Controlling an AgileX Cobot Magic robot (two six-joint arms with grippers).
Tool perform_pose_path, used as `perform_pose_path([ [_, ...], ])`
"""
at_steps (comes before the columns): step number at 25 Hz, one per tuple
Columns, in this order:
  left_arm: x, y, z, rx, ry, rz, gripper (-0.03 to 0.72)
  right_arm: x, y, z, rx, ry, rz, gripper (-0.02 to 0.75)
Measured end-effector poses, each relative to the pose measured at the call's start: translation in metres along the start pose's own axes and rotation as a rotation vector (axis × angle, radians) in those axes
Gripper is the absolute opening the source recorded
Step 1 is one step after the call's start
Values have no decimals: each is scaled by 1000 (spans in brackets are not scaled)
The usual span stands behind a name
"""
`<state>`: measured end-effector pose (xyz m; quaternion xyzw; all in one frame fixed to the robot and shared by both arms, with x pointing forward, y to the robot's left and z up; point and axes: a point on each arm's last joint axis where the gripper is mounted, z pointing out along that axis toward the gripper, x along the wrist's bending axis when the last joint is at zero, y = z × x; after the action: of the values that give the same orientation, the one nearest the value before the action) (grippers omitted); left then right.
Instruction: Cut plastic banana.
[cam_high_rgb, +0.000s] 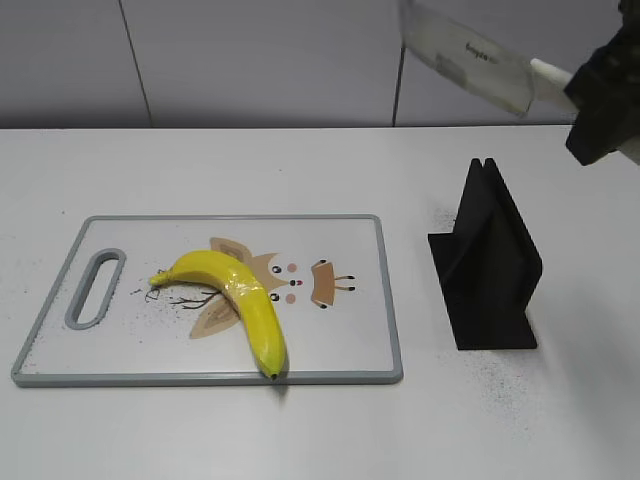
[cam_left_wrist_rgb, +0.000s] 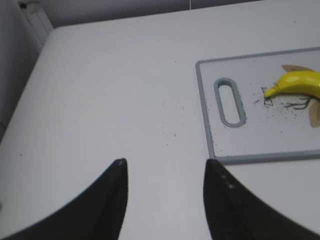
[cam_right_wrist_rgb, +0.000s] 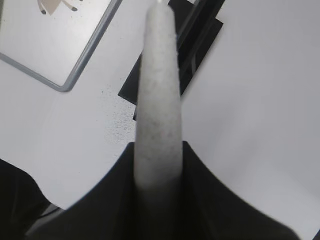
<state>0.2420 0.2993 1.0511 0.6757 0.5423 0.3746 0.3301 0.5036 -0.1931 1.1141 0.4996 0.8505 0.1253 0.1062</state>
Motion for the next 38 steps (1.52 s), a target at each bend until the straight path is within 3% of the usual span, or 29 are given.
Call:
perform_pose_path([
  [5,7,32,14,2,9,35,473,1,9,17,13,19,-203,160],
  [9,9,58,43,87,-57,66,573,4,16,25,8,67,-341,160],
  [13,6,89,67,136,-167,196,609,4,31,31,-7,88,-434,160],
  [17,-3,118,93,231,-310,409,611,6,47,38,-13,133,-514,160],
  [22,-24,156,132,312,-476,622,595,9,63,63,5,199,-592,160],
  [27,-63,186,170,325,-602,792,586,26,71,83,12,276,-674,160],
  [33,-104,197,212,359,-693,961,585,54,78,102,22,318,-869,160],
  [38,-118,187,235,419,-790,1053,585,67,91,103,-18,317,-979,160],
])
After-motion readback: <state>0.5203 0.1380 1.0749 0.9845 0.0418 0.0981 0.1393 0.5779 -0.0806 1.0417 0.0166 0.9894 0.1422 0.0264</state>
